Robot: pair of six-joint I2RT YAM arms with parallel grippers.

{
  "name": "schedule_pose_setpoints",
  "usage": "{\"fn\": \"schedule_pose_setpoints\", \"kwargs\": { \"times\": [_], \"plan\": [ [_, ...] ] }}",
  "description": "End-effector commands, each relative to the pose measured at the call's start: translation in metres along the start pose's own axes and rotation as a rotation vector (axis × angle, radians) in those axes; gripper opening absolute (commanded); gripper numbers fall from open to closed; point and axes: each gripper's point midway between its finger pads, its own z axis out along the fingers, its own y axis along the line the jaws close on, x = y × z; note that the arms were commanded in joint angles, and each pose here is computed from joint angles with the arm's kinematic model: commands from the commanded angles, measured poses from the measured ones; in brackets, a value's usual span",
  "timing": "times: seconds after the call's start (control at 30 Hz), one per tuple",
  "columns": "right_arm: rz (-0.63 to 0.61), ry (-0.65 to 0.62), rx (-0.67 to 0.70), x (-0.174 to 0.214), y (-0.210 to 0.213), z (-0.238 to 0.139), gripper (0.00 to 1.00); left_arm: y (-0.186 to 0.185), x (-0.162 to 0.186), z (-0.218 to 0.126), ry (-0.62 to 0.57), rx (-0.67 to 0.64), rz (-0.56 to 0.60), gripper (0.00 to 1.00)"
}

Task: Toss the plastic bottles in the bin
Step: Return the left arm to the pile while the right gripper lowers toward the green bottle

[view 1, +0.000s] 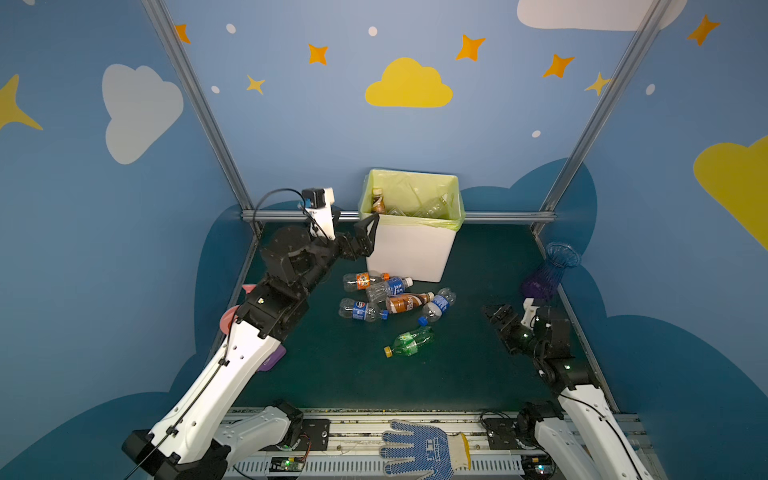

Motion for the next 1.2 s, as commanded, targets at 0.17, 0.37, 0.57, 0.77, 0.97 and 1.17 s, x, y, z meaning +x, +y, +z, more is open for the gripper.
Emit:
{"fn": "schedule_pose_setpoints", "kwargs": {
  "times": [0.17,0.37,0.57,0.77,0.97,1.17],
  "plan": [
    [-0.024,0.058,0.081,0.059,0.008,0.039,0.98,0.075,0.114,-0.04,0.131,-0.25,-0.101,1.0],
    [-0.069,0.128,0.157,0.107,0.024,0.065,0.98,0.1,0.185,-0.062,0.241,-0.316,-0.179,1.0],
    [-0.08,0.166,0.211,0.135,0.033,0.085,0.98,0.112,0.228,-0.082,0.319,-0.353,-0.226,1.0],
    [-0.069,0.196,0.305,0.149,0.036,0.098,0.98,0.12,0.244,-0.096,0.324,-0.375,-0.24,1.0],
    [-0.032,0.239,0.425,0.161,0.03,0.107,0.98,0.125,0.252,-0.102,0.33,-0.391,-0.237,1.0],
    [-0.054,0.302,0.525,0.175,0.03,0.12,0.98,0.127,0.258,-0.104,0.342,-0.401,-0.239,1.0]
  ]
}}
